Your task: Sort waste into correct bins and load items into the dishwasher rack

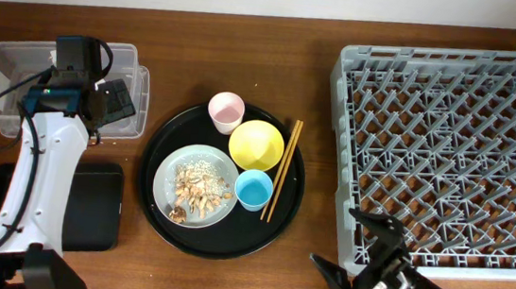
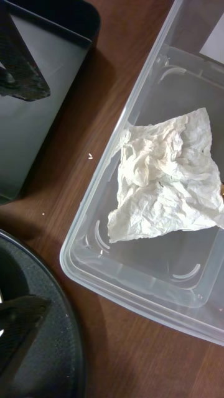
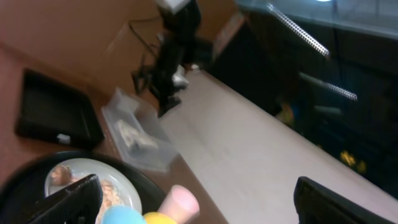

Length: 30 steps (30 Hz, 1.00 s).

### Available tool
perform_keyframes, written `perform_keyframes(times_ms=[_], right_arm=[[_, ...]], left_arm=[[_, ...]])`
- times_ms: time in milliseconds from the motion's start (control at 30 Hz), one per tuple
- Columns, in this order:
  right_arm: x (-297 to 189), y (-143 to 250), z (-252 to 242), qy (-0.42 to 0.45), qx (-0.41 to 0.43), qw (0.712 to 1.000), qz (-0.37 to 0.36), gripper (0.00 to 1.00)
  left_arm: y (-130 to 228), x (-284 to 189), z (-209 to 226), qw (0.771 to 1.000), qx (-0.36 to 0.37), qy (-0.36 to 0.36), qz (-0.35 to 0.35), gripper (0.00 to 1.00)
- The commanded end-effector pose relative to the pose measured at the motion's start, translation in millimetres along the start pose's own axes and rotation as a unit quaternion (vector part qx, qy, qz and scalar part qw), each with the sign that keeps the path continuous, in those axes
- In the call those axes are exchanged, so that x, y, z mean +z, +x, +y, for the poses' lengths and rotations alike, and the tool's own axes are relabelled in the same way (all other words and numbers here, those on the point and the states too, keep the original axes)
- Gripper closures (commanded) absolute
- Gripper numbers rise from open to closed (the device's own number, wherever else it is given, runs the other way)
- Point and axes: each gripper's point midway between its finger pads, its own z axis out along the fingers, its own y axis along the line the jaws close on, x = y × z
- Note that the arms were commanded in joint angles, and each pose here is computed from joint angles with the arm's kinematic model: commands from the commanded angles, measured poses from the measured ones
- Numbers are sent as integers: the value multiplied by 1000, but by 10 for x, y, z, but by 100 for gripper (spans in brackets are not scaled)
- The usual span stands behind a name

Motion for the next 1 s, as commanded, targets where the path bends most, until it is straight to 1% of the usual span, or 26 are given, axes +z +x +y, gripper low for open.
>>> perform_keyframes(times_ms=[0, 33, 133, 200, 233, 300, 333, 367, 400, 433, 467, 500, 533, 567, 600, 633, 667, 700, 767, 833, 867, 900, 967], right_arm=[[-16, -109, -188, 50, 122, 991, -21, 1], [-30, -173, -284, 74, 141, 987, -35, 1], [-22, -317, -413, 91, 161, 982, -46, 1], [35, -421, -560, 97, 173, 979, -39, 1], [94, -424, -642, 94, 204, 974, -23, 1], [249, -403, -732, 59, 246, 967, 9, 1], [426, -409, -781, -2, 280, 959, 30, 1], [561, -467, -794, -70, 298, 951, 35, 1], [706, -535, -841, -156, 336, 928, 38, 1], [795, -601, -843, -260, 356, 897, 35, 1], [888, -575, -892, -287, 404, 867, 46, 1], [1028, -462, -965, -291, 509, 807, 79, 1], [1099, -361, -988, -289, 570, 762, 102, 2], [1196, -163, -1011, -270, 636, 712, 125, 1], [1315, 102, -1031, -245, 663, 695, 133, 1], [1393, 263, -992, -230, 689, 672, 144, 2], [1486, 398, -926, -211, 709, 655, 155, 2], [1572, 472, -848, -197, 708, 659, 162, 2], [1680, 884, -596, -100, 723, 642, 234, 2], [1570, 1356, -407, 28, 699, 623, 351, 2], [1524, 1392, -383, 65, 661, 628, 406, 1], [1518, 1251, -440, 98, 604, 643, 461, 1], [1507, 987, -505, 135, 543, 657, 506, 1]], left_arm=[[-50, -93, 20, 1000, -9, 0, -14, 1], [-50, -93, 20, 1000, -9, 0, -14, 1], [-50, -93, 20, 1000, -9, 0, -14, 1], [-50, -93, 20, 1000, -9, 0, -14, 1], [-50, -93, 20, 1000, -9, 0, -14, 1], [-50, -93, 20, 1000, -9, 0, -14, 1], [-50, -93, 20, 1000, -9, 0, -14, 1], [-50, -93, 20, 1000, -9, 0, -14, 1], [-50, -93, 20, 1000, -9, 0, -14, 1], [-51, -93, 20, 1000, -10, 0, -14, 1], [-50, -93, 20, 1000, -9, 0, -14, 1], [-51, -93, 20, 1000, -10, 0, -14, 1], [-50, -93, 20, 1000, -9, 0, -14, 1], [-50, -93, 20, 1000, -9, 0, -14, 1], [-50, -93, 18, 1000, -9, 0, -14, 1], [-50, -93, 19, 1000, -9, 0, -14, 1], [-50, -93, 20, 1000, -9, 0, -14, 1], [-50, -93, 20, 1000, -9, 0, -14, 1], [-50, -93, 20, 1000, -9, 0, -14, 1], [-50, -93, 20, 1000, -9, 0, -14, 1], [-50, -93, 20, 1000, -9, 0, -14, 1], [-50, -93, 20, 1000, -9, 0, -14, 1], [-50, -93, 18, 1000, -9, 0, -14, 1]])
